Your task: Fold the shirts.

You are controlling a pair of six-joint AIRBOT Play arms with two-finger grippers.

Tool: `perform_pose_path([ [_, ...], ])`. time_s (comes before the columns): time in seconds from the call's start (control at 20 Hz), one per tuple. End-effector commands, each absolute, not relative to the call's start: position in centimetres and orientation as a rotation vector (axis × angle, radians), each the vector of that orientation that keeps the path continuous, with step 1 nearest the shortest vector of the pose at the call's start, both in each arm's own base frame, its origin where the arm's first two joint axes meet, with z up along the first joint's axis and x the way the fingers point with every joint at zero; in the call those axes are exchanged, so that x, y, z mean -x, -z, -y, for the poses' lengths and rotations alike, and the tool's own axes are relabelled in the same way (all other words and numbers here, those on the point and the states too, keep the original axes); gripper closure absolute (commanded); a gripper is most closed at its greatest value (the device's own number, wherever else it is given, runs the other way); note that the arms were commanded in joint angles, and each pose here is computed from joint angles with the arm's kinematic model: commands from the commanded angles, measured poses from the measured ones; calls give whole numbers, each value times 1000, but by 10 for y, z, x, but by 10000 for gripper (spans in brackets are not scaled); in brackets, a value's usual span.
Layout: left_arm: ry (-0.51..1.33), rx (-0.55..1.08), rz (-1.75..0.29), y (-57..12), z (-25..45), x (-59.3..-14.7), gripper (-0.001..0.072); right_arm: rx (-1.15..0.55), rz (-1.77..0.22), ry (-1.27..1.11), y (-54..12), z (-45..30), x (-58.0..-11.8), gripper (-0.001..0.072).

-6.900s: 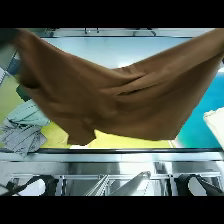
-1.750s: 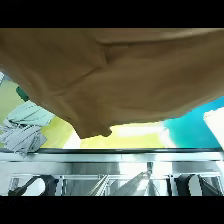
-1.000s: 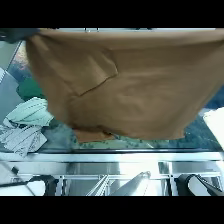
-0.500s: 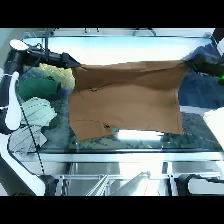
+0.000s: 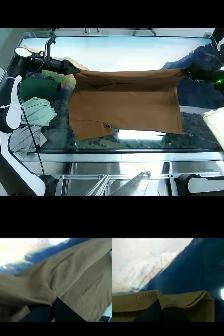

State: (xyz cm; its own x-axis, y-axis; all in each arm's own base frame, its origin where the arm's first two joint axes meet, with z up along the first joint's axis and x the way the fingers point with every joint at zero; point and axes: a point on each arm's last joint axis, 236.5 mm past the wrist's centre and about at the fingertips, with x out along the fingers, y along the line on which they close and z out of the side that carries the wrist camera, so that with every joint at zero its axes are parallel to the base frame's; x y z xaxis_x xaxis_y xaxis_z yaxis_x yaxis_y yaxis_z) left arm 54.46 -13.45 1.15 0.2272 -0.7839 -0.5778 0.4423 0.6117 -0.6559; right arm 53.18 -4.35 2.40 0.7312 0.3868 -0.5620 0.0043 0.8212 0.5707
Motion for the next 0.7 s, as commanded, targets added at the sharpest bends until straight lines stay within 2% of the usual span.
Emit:
perform_pose_path([
  [0.0, 877, 446, -1123, 16, 136, -525, 683, -560, -833, -275, 3, 32, -515, 694],
  [0.35, 805, 498, -1238, 72, 131, -502, 684, -534, -983, -271, 54, 27, -478, 694],
  [0.65, 836, 532, -1339, 82, 129, -474, 685, -542, -1046, -284, 71, 20, -460, 694],
])
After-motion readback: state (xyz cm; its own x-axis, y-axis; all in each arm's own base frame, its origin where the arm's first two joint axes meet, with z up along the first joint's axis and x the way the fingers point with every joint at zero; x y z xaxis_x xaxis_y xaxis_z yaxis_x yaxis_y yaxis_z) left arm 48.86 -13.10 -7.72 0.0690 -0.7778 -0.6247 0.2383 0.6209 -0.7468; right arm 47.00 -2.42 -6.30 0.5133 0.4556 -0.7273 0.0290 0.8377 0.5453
